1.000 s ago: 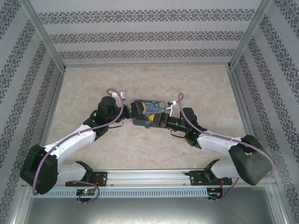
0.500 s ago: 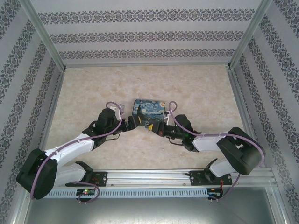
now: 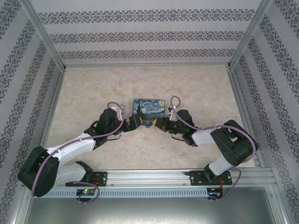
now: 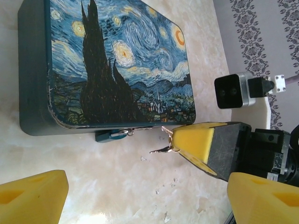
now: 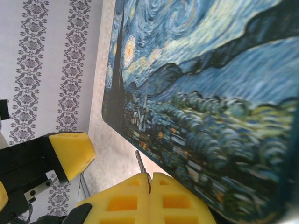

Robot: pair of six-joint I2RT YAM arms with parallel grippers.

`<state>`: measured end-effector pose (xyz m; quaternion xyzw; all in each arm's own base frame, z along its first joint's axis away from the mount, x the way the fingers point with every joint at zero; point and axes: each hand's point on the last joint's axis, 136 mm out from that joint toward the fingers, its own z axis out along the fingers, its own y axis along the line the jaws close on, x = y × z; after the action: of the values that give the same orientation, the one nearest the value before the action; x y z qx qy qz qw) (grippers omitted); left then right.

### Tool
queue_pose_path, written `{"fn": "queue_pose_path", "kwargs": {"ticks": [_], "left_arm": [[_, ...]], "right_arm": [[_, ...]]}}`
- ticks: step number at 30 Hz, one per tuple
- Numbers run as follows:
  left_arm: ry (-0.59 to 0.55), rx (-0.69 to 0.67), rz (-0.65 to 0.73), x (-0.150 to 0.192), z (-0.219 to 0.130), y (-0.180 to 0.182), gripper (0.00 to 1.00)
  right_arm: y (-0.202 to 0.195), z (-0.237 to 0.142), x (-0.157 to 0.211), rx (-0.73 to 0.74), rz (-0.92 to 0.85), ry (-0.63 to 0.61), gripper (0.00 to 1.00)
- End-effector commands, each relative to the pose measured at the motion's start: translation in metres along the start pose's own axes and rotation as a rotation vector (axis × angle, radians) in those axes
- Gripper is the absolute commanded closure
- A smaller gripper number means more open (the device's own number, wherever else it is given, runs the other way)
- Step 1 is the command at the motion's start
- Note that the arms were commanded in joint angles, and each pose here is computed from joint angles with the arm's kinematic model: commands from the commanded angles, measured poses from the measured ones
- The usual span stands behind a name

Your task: Unlock a padlock with a key

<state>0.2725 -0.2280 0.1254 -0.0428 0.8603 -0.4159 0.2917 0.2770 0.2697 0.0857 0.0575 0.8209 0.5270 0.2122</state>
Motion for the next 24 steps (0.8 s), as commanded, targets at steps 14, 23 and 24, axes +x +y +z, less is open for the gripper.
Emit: {"fn": "queue_pose_path", "kwargs": {"ticks": [14,23,24], "left_arm": [[0.075,0.011,0.151,0.033,0.031,-0.004,0.16],[0.111,-0.069,0.374,0.047,0.059,0.0,0.25],[0.108,-0.076,0.389,0.047,0.061,0.001,0.26]], "right_arm": [[0.048,-0.028,-0.028,-0.085,-0.095,-0.069,1.0],[0.042,-0.017,-0.061,-0.068,-0.039,-0.117,1.0],[0.042,-0.016,-0.062,-0.067,-0.036,-0.12,1.0]]}}
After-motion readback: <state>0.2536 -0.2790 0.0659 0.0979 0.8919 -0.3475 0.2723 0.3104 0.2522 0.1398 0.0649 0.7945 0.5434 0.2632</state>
